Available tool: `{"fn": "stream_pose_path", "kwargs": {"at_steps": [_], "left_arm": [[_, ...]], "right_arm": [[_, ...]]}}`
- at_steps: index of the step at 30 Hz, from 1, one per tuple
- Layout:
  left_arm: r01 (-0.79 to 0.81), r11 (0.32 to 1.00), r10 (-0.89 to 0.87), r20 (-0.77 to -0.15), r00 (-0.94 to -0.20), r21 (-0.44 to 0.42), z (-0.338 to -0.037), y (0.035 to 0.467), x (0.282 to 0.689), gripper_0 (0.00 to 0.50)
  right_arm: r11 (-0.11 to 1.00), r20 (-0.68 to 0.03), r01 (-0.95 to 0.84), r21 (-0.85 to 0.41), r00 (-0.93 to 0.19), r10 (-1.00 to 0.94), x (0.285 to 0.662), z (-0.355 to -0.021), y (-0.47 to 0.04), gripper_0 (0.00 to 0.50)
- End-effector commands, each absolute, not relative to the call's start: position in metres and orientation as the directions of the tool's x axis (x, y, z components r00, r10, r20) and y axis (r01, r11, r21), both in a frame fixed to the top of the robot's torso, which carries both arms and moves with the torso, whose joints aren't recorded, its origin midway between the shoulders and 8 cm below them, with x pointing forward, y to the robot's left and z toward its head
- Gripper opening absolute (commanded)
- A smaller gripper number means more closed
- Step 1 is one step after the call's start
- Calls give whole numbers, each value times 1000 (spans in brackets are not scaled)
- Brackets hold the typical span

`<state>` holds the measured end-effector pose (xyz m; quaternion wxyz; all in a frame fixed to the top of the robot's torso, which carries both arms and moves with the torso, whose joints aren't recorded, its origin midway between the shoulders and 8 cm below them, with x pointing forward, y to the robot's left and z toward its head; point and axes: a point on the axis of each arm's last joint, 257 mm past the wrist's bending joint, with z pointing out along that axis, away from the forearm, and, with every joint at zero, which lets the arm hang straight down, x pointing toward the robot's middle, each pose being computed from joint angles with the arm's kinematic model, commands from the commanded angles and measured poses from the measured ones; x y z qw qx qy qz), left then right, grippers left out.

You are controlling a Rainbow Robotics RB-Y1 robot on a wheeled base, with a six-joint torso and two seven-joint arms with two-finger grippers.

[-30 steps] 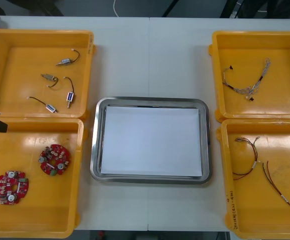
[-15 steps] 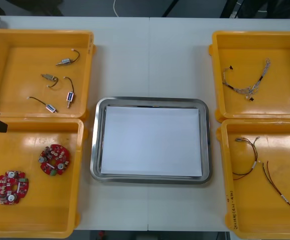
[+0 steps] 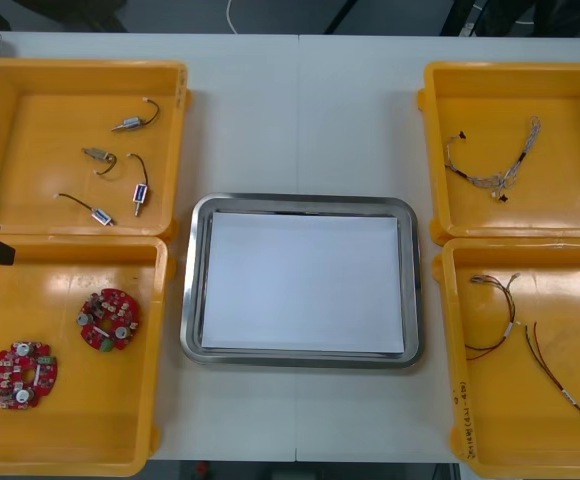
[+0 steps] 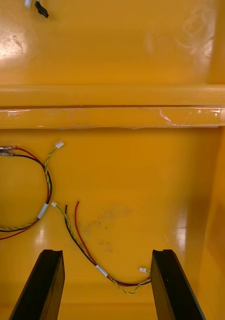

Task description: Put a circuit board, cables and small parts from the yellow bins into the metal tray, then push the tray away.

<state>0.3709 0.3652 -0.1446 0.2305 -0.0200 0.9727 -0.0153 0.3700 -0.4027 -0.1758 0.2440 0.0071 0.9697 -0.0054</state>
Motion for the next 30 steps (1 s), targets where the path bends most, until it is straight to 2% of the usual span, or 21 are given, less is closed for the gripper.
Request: {"fn": "stream_pose_path", "kwargs": {"at_steps": [1,30], "left_arm": [[21,998,45,-472,-880,55,-129,383,368,500],[21,998,45,-472,-880,55,-129,383,368,500]], "right_arm": [[999,-491,38,-13,-871,27,366,-170,-406,500],[999,-491,38,-13,-871,27,366,-170,-406,500]]}}
